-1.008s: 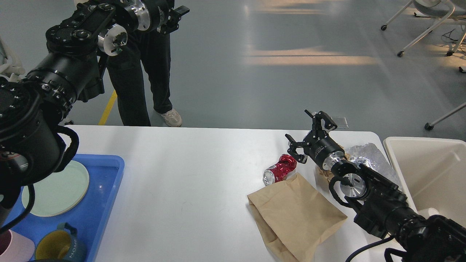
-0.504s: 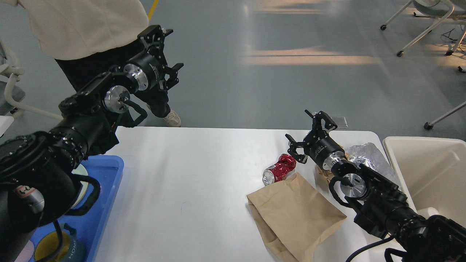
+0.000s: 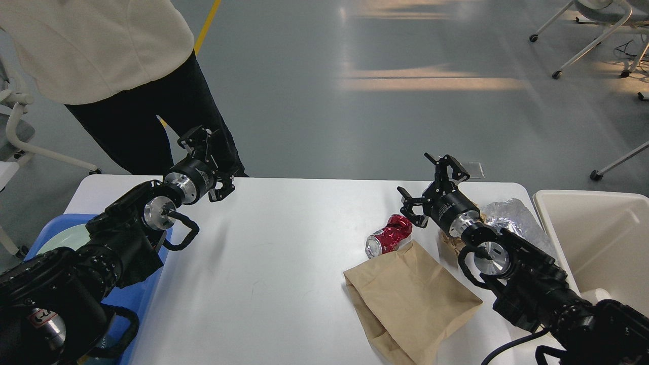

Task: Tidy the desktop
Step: 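Open the left gripper and raise it up away from the tray, then lift the right gripper up and away from the paper bag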

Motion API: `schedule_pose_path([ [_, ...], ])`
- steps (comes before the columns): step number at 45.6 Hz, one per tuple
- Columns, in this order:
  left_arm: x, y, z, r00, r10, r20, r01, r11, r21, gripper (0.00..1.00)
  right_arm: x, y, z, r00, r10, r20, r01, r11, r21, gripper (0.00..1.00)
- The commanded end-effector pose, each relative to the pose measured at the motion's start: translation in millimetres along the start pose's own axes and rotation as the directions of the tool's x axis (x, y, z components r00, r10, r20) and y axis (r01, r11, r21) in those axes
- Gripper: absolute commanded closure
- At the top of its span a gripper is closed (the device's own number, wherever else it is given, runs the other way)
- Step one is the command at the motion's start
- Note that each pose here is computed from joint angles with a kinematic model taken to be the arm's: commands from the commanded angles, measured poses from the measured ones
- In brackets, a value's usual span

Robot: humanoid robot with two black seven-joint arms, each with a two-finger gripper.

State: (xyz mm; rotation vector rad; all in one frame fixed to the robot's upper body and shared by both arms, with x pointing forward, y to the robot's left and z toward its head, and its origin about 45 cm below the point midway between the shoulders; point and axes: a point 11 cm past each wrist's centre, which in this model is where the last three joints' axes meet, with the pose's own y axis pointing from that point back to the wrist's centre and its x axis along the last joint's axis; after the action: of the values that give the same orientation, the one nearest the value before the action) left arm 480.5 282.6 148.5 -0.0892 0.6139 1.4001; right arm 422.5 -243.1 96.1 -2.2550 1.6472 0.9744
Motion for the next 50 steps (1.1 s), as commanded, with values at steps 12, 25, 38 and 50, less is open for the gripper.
schedule_pose_path([
  [12, 17, 16, 14, 1.000, 0.024, -0.018, -0.028, 0.948, -0.318, 0.03, 0, 0, 0, 1.000, 0.000, 0.000, 0.000, 1.000, 0.001, 0.00],
  [25, 22, 26, 17, 0.999, 0.026, -0.028, -0.036, 0.899, -0.437, 0.03, 0, 0, 0, 1.000, -0.001, 0.001, 0.001, 1.000, 0.000, 0.00],
  [38, 22, 26, 17, 0.999, 0.026, -0.028, -0.036, 0.898, -0.438, 0.03, 0, 0, 0, 1.000, 0.000, 0.000, 0.000, 1.000, 0.001, 0.00],
  [50, 22, 26, 17, 0.999, 0.026, -0.028, -0.036, 0.898, -0.438, 0.03, 0, 0, 0, 1.000, 0.000, 0.000, 0.000, 1.000, 0.001, 0.00],
])
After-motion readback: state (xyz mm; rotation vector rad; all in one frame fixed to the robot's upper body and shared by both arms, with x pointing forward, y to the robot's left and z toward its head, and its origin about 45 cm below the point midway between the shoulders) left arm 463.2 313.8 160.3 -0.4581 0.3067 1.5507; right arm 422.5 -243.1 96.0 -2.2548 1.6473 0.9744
